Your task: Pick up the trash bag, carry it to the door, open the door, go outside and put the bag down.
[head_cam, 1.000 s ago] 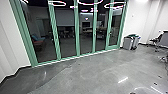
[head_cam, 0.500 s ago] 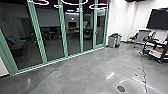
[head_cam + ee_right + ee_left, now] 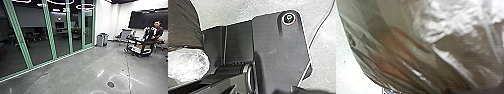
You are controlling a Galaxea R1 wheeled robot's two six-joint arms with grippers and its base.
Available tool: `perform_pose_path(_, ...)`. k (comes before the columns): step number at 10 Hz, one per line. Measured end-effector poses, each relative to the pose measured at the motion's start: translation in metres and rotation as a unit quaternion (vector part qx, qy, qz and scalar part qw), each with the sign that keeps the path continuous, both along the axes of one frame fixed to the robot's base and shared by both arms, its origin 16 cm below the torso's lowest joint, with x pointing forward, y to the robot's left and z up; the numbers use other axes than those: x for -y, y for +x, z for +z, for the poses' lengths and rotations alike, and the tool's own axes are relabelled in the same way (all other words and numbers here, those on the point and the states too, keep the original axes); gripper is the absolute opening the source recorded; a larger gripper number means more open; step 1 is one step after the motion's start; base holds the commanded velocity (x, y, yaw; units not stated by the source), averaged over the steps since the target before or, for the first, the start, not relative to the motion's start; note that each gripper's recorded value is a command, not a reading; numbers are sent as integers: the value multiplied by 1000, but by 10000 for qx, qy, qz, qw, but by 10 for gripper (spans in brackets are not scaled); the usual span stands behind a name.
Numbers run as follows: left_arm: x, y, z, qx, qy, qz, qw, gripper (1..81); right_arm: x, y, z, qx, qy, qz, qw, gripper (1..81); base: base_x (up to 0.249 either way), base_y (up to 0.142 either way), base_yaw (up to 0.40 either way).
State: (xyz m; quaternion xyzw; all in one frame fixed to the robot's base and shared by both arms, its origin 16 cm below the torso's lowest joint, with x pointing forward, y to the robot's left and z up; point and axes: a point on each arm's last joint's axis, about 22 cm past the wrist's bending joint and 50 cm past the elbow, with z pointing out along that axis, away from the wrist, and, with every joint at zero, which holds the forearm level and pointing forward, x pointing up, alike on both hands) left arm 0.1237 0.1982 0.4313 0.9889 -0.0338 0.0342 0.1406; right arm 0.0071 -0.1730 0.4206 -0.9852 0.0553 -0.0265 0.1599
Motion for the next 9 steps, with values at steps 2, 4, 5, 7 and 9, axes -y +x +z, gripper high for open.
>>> perform_pose_path(2, -1, 0, 0, 6, 15, 4, 10000, 10, 0, 0, 0, 1, 2, 0, 10000, 811, 0, 0, -229)
perform_pose_path(4, -2, 0, 0, -2, 24, 5, 10000, 10, -2, 0, 0, 2, 12, -1, 10000, 811, 0, 0, -146)
perform_pose_path(5, -2, 0, 0, -5, 21, 3, 10000, 10, -2, 0, 0, 4, 12, -1, 10000, 811, 0, 0, -124)
perform_pose_path(7, -2, 0, 0, 1, 22, 4, 10000, 10, -2, 0, 0, -1, 10, 0, 10000, 811, 0, 0, -109)
perform_pose_path(9, -2, 1, 0, 9, 23, 5, 10000, 10, -2, -1, 0, -9, 12, -1, 10000, 811, -80, 0, 0)
